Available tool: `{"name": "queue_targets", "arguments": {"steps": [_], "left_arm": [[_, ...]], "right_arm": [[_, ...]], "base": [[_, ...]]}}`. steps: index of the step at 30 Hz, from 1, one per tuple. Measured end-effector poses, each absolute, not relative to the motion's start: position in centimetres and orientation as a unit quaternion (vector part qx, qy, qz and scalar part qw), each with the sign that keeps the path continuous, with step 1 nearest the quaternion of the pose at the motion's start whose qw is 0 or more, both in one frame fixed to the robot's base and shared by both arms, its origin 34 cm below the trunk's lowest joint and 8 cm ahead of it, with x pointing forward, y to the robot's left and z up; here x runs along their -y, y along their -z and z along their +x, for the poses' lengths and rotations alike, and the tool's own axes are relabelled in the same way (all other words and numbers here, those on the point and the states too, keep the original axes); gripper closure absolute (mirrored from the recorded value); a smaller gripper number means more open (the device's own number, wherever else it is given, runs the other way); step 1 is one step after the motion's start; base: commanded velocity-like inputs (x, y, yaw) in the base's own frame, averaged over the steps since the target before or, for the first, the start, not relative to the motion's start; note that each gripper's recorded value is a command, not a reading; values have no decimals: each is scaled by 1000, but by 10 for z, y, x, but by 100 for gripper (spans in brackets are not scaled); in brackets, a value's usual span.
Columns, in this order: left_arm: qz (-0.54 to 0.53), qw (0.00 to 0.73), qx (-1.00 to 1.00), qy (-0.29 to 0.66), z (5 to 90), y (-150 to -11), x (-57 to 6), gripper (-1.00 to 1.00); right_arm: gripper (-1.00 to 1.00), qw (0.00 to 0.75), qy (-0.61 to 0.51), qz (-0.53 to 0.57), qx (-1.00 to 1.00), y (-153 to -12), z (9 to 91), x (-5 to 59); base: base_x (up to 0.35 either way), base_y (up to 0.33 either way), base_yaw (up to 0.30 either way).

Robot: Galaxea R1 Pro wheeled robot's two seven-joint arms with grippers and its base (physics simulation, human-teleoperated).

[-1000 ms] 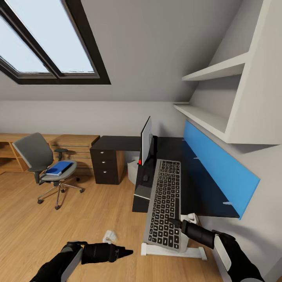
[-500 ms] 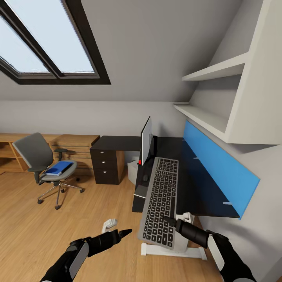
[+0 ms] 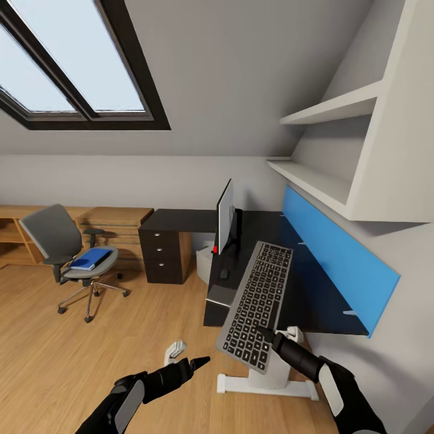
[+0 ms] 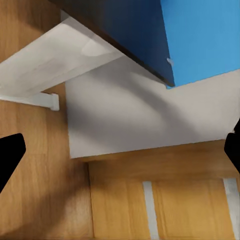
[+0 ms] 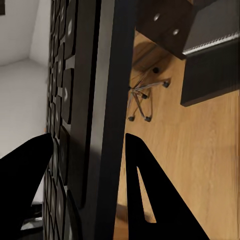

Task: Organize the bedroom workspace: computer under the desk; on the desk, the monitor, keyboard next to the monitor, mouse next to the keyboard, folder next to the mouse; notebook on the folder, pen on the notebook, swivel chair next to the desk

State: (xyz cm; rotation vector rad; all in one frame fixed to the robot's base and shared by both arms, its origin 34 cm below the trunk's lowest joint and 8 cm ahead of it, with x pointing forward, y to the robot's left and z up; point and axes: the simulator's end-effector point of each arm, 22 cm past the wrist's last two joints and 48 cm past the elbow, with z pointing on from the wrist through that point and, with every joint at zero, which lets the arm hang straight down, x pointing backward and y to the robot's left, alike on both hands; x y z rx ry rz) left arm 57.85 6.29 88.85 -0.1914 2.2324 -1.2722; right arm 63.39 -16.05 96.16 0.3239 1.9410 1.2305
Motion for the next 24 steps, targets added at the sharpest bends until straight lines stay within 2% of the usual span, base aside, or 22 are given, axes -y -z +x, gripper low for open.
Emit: {"name": "queue_targets", "arguments": {"steps": [24], "left_arm": [[-81, 259, -838, 473, 567, -873, -61, -100]], "right_arm": [[100, 496, -403, 158, -752, -965, 665, 138]], "base": [[0, 0, 0]]}}
